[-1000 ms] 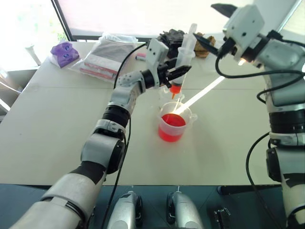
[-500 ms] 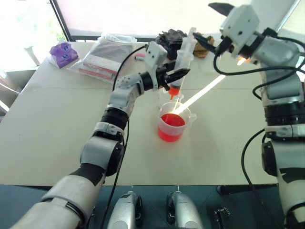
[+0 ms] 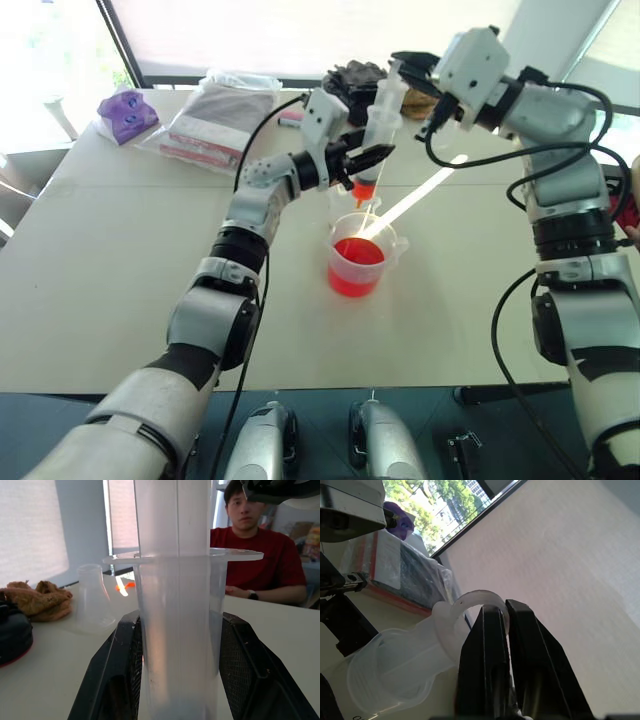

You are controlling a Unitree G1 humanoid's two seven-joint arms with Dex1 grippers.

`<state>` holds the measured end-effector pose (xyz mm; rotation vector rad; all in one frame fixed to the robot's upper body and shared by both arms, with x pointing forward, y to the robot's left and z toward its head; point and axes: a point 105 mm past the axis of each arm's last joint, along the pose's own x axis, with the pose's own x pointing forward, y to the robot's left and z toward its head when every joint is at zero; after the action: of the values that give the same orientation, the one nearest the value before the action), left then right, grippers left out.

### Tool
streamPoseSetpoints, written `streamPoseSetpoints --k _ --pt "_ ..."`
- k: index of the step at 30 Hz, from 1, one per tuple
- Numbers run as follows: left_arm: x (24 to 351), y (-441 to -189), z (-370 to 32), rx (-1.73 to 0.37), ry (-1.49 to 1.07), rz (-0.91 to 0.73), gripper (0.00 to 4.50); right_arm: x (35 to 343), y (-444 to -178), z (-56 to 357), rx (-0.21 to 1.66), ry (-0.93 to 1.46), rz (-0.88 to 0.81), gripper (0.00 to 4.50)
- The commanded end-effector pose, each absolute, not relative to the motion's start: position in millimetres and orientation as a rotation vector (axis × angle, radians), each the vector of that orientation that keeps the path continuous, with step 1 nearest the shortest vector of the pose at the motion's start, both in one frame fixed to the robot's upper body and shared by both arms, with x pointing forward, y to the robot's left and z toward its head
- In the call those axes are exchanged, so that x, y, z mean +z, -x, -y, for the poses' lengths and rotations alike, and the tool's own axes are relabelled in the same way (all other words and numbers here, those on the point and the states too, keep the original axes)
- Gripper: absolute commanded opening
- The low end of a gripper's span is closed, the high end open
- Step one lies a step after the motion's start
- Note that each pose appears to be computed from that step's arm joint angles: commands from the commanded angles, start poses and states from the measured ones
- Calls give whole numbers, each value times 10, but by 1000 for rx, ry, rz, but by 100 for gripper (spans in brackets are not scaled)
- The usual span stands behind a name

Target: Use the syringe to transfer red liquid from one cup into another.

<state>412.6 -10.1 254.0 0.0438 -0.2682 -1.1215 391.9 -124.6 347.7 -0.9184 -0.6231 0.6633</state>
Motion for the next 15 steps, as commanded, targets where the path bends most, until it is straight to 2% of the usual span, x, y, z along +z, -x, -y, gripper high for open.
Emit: streamPoseSetpoints --k 1,15 --pt "2779 -4049 161 -1145 -72 351 162 3645 -3825 1201 653 940 692 8" --pt "3188 -4080 64 -1073 -31 453 162 3139 -3750 993 801 882 591 8"
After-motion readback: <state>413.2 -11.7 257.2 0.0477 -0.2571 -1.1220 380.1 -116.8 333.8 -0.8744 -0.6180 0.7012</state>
